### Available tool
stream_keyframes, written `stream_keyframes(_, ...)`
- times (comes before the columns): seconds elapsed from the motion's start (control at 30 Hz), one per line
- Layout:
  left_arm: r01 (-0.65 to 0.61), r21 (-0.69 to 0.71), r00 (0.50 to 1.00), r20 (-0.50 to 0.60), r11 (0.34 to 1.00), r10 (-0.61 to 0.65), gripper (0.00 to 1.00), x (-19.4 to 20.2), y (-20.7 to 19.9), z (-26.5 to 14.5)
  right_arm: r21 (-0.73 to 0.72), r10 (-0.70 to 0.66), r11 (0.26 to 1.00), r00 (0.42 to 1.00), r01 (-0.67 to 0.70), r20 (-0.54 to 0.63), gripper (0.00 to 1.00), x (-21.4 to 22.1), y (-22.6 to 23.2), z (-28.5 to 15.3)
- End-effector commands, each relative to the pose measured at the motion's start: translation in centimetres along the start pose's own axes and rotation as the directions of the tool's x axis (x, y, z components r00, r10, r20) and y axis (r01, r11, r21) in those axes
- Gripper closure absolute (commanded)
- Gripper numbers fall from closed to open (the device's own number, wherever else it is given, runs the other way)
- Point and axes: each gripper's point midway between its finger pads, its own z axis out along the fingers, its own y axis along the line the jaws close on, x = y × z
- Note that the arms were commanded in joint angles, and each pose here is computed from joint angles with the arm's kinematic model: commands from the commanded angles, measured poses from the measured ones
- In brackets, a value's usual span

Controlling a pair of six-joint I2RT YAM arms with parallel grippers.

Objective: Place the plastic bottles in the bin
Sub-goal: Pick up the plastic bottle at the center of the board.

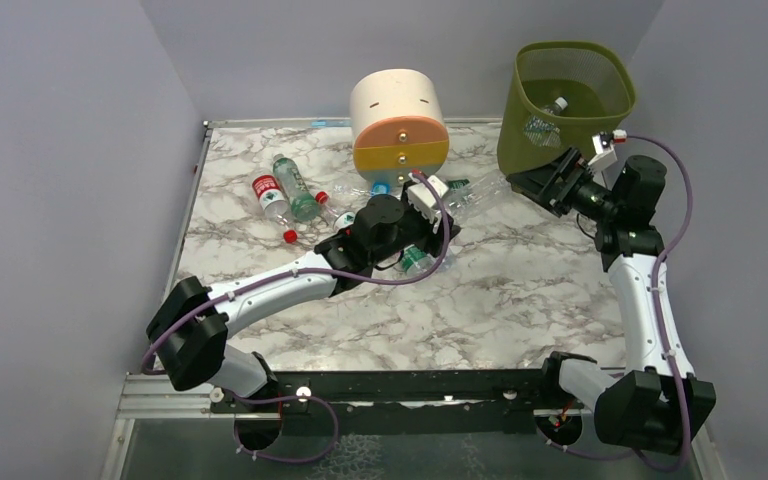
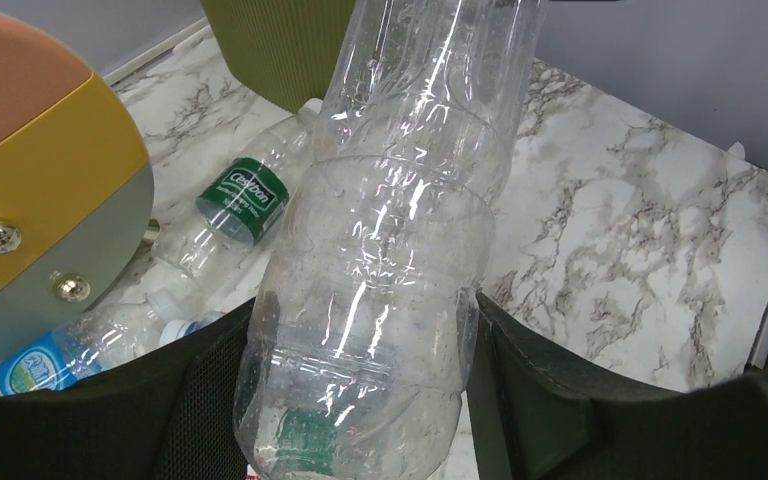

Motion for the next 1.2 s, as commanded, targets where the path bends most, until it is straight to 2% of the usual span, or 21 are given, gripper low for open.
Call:
stream_keyframes(0.0, 0.033, 0.007, 0.999, 0.037, 0.999, -0.033, 0.49, -1.3, -0.3, -0.4, -0.096, 0.014, 0.995, 0.999, -0.016, -0.029, 0.0, 0.6, 1.1, 0.2)
stream_keyframes(0.43, 0.063, 0.041, 0.997, 0.048, 0.997, -0.065, 0.49, -1.5, -1.0, 0.6, -0.161, 0.042, 0.985, 0.995, -0.056, -0.092, 0.0, 2.4, 2.6, 1.4)
stream_keyframes(0.9, 0.061, 0.073, 0.995, 0.071, 0.995, -0.066, 0.5, -2.6, -1.6, 1.7, -0.169, 0.051, 0.983, 0.988, -0.075, -0.143, 0.01, 4.4, 3.0, 3.3)
stream_keyframes(1.0, 0.064, 0.09, 0.995, 0.07, 0.994, -0.07, 0.5, -2.4, -1.9, 1.7, -0.174, 0.05, 0.982, 0.99, -0.074, -0.135, 0.05, 4.0, 3.0, 3.5)
stream_keyframes(1.17, 0.057, 0.103, 0.996, 0.066, 0.993, -0.064, 0.49, -2.2, -2.1, 1.5, -0.175, 0.047, 0.982, 0.991, -0.068, -0.124, 0.22, 3.3, 3.2, 4.0)
